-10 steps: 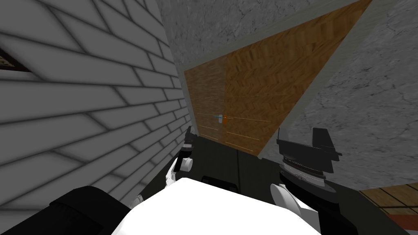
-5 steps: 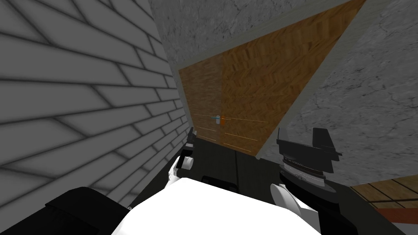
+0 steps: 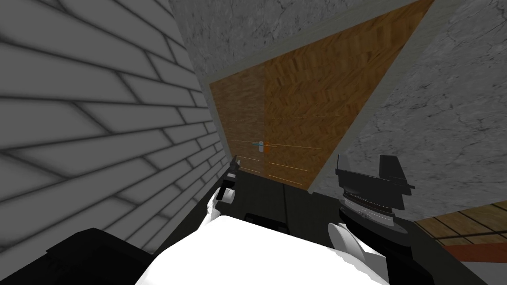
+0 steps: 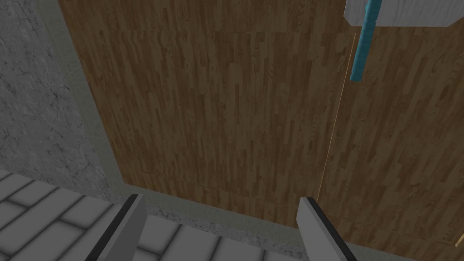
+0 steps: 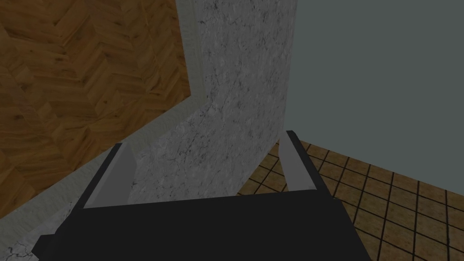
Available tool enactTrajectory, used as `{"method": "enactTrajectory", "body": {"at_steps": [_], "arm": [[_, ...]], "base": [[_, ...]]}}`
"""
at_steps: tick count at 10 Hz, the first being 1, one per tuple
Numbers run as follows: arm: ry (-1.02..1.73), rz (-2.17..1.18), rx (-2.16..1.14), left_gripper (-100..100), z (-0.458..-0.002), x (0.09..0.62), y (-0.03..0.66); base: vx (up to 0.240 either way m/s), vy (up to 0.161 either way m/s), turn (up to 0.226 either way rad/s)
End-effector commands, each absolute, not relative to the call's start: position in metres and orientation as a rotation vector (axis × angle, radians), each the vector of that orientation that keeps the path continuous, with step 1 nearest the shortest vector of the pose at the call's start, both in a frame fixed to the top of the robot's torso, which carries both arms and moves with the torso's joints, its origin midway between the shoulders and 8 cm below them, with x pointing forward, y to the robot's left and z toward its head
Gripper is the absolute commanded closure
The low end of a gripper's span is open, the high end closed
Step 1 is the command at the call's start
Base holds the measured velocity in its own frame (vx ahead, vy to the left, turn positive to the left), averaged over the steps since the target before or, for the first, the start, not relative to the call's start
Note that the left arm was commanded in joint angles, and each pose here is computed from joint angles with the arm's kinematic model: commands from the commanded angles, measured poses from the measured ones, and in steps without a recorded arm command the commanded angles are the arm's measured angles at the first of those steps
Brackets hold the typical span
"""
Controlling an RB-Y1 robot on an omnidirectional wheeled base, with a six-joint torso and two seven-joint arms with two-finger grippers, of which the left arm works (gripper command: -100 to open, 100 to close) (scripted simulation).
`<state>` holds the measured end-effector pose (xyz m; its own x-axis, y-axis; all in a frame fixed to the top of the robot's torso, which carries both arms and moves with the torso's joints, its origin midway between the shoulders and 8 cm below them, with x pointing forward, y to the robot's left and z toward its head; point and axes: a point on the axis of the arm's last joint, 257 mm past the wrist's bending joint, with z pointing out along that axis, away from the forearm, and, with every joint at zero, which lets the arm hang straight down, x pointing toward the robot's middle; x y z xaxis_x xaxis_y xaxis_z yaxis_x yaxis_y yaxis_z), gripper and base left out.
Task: Pull the door open
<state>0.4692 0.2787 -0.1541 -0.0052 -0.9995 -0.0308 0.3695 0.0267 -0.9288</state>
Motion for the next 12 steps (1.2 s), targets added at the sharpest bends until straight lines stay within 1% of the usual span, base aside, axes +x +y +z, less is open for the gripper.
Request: {"method": "enactTrajectory", "body": {"at_steps": [1, 12], "arm": [[0.973, -1.349, -0.924, -100, -0.164, 0.477, 0.28], [1.117, -1.3, -1.069, -100, -0.236, 0.516, 0.3]], "base": [[0.112, -0.025, -0.078], [0.109, -0.026, -0.075]]}}
